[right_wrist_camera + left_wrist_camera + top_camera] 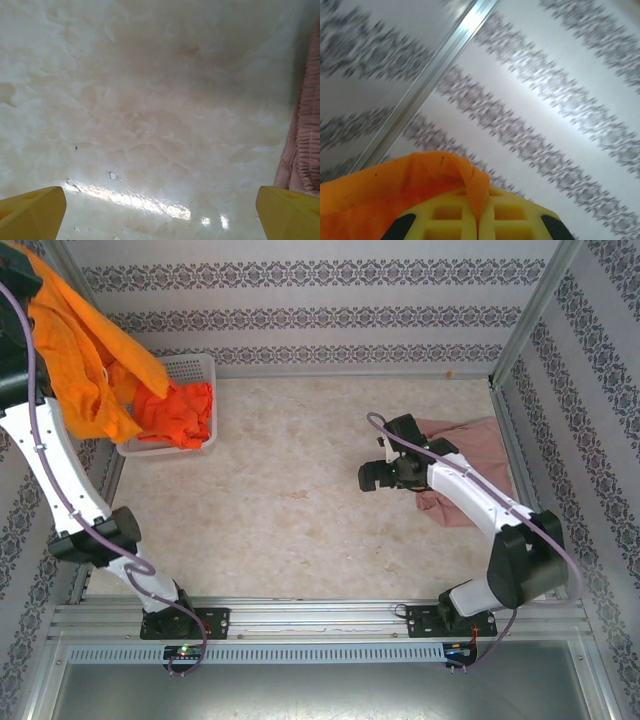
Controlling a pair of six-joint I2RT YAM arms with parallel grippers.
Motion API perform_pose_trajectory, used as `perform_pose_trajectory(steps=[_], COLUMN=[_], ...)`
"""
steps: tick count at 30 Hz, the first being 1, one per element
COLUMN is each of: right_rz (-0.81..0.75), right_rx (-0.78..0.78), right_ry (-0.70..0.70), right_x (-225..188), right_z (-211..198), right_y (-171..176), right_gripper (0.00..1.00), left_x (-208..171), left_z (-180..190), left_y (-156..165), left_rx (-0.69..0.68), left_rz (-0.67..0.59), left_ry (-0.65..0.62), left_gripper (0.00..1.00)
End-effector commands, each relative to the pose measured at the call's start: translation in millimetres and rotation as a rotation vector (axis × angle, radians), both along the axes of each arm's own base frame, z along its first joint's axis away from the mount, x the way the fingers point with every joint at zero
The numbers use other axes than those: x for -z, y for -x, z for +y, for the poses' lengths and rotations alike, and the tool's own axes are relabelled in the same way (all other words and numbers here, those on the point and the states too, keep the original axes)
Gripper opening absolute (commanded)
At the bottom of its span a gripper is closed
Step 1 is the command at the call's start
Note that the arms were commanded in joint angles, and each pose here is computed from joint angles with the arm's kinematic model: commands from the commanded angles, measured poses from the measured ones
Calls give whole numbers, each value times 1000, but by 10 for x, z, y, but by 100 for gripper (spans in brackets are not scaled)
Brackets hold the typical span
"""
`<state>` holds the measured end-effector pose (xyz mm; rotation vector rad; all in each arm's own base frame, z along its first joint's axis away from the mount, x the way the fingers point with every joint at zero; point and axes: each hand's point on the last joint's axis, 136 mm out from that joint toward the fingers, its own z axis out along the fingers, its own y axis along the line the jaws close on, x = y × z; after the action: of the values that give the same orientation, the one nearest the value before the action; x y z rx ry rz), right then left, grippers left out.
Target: Fold and stack the shorts
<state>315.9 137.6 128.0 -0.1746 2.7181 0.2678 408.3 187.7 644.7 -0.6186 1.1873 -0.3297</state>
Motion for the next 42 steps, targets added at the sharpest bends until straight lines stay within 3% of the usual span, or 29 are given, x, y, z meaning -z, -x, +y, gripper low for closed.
perform_pose_trajectory(steps=[1,5,12,17,25,29,32,38,42], right_rz=[-93,-164,-297,-340,-337,-277,-245,-258,-250], right_rx=[28,48,83,105,99,142,196,292,274], right_ry=[-63,-116,-195,-285,-452,-689,-816,-801,-718], right_x=[-189,-328,-612,-759,-918,-1092,-1185,-1092,-1004], right_z=[22,9,-101,-159,-14,236,328,173,118], right_y=[-47,-59,-59,-40,-21,-46,-79,-99,-55], right_gripper=[98,98,98,98,98,98,98,98,98], left_x=[-312,-480,-612,-638,-458,-138,313,1481,2193], left_z=[-128,-280,-1620,-2550,-3346,-3766,-4052,-4467,-4698], left_y=[77,58,-143,-112,-341,-607,-935,-1576,-1694], left_rx=[24,110,523,756,895,911,925,966,1044], left_rz=[-99,-194,-243,-278,-289,-225,-123,150,347], left_ry=[-16,31,-14,-54,-14,-23,-9,20,3], left_gripper=[0,0,0,0,0,0,0,0,0])
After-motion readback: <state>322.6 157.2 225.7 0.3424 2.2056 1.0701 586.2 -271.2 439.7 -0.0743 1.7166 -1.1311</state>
